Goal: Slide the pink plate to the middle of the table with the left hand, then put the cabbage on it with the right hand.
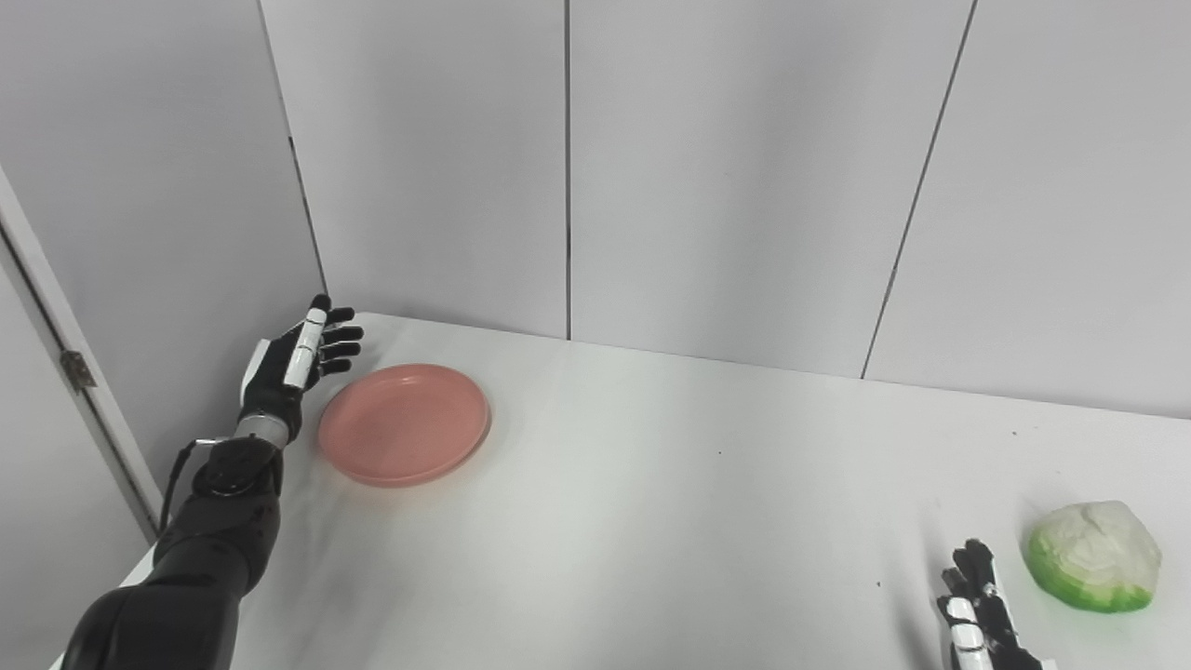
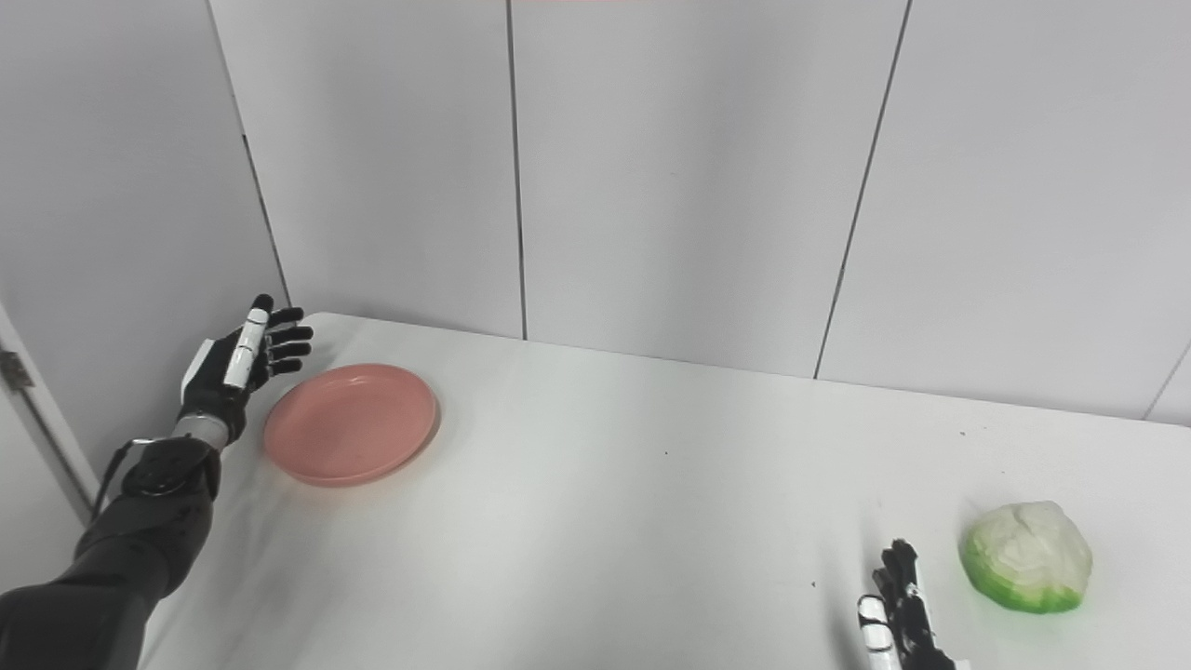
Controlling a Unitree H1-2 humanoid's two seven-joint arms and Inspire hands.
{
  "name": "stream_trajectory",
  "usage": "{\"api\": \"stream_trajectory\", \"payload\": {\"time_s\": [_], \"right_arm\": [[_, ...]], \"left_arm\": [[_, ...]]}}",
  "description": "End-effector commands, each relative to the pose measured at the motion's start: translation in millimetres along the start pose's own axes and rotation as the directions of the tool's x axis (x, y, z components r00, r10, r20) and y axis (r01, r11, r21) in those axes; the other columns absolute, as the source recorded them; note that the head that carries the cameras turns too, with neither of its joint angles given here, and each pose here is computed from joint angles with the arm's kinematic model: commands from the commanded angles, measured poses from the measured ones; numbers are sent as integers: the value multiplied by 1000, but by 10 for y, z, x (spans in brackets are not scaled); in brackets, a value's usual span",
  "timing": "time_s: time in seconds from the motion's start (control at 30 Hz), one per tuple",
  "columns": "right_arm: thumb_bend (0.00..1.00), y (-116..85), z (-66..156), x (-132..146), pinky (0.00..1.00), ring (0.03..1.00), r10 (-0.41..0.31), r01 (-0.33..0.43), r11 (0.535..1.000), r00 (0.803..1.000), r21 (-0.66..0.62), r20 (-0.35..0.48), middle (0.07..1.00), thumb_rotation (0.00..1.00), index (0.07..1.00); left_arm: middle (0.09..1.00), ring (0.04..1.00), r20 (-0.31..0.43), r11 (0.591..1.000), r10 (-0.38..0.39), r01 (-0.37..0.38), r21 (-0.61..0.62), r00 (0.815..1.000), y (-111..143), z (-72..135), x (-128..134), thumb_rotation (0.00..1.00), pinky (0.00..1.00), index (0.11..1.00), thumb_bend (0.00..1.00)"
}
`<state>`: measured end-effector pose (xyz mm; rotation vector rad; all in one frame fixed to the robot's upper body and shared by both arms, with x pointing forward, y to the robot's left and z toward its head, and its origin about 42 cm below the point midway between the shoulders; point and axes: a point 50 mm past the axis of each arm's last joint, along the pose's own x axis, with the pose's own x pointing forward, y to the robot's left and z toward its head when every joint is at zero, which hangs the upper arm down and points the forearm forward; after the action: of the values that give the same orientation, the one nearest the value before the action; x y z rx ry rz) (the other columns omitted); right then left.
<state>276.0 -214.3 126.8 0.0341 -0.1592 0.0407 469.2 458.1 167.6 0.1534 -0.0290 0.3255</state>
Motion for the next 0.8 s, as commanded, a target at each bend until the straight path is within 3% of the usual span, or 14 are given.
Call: {"api": "stream_trajectory", "payload": {"time_s": [0.0,0.4,0.63,0.77], "right_arm": [[387,-9,96,13,1000,1000,8,-7,1000,1000,-6,30,1000,848,1000],[387,-19,127,-8,1000,1000,19,-18,1000,1000,-16,25,1000,855,1000],[391,-11,161,-23,1000,1000,22,-21,1000,1000,-6,15,1000,859,1000],[377,1,175,-18,1000,1000,16,-16,1000,1000,0,17,1000,844,1000]], "left_arm": [[711,711,79,999,26,-23,-29,997,-25,185,87,1000,708,707,760],[732,737,-2,1000,2,-2,-6,1000,-204,-116,-56,1000,746,725,731],[723,726,-31,999,-44,44,-12,999,-338,-211,-103,1000,716,723,731],[724,725,-41,995,-69,66,-76,997,-449,-234,-112,1000,710,723,753]]}}
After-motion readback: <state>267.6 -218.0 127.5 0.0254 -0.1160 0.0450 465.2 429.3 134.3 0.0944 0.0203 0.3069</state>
